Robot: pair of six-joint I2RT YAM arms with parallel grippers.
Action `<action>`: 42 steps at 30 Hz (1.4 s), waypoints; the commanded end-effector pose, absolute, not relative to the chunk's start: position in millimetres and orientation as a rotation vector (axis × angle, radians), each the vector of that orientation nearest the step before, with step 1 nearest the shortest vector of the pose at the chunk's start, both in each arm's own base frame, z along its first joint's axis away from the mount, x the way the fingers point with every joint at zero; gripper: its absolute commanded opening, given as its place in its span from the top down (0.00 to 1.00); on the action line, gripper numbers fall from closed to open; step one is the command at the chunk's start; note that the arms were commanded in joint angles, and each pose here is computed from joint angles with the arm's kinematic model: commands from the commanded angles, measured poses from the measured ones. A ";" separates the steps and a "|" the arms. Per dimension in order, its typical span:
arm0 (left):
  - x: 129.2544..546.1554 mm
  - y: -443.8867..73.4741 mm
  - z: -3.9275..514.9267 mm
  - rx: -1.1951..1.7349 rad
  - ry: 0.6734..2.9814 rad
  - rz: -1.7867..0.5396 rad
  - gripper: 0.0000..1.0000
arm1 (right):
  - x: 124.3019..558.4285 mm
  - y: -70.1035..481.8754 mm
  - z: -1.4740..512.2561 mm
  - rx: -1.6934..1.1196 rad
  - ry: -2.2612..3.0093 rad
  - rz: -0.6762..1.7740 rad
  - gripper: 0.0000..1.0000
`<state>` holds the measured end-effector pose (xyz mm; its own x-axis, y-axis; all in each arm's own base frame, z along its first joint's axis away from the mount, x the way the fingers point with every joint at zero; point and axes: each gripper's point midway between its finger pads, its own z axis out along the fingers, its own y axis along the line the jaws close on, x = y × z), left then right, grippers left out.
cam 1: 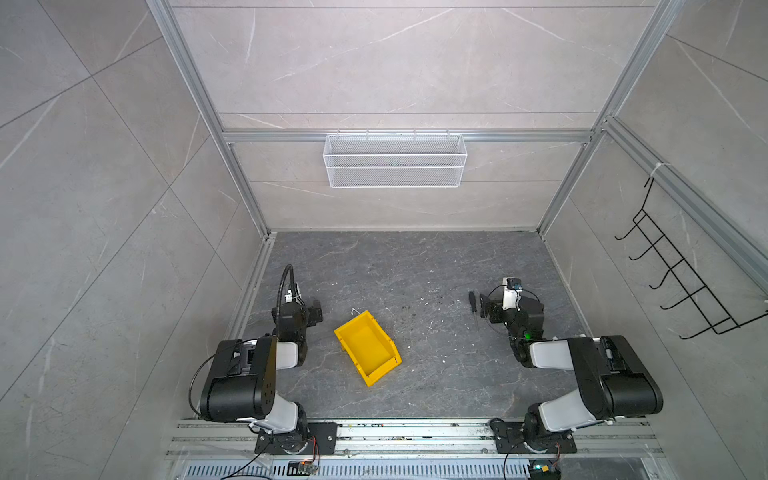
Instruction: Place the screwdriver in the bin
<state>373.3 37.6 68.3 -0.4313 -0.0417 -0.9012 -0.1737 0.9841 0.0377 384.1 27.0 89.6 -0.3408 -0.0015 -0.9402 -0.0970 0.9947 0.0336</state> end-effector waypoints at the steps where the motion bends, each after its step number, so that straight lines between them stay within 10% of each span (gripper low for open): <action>1: 382.0 38.7 86.6 -0.162 1.945 0.134 0.00 | 389.6 30.7 92.8 -0.095 1.915 0.095 0.01; 24: 383.6 35.0 90.4 -0.139 1.942 0.118 0.00 | 388.8 29.6 93.7 -0.086 1.912 0.084 0.01; 42: 347.3 -30.0 198.9 0.242 1.871 -0.081 0.00 | 357.8 52.0 166.7 -0.145 1.932 0.244 0.01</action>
<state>355.1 -4.2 179.5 -0.3067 0.0609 -0.9499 0.0664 0.9969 0.0425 365.4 38.1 170.3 -0.2585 -0.0001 -0.9660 -0.1610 0.9860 0.0429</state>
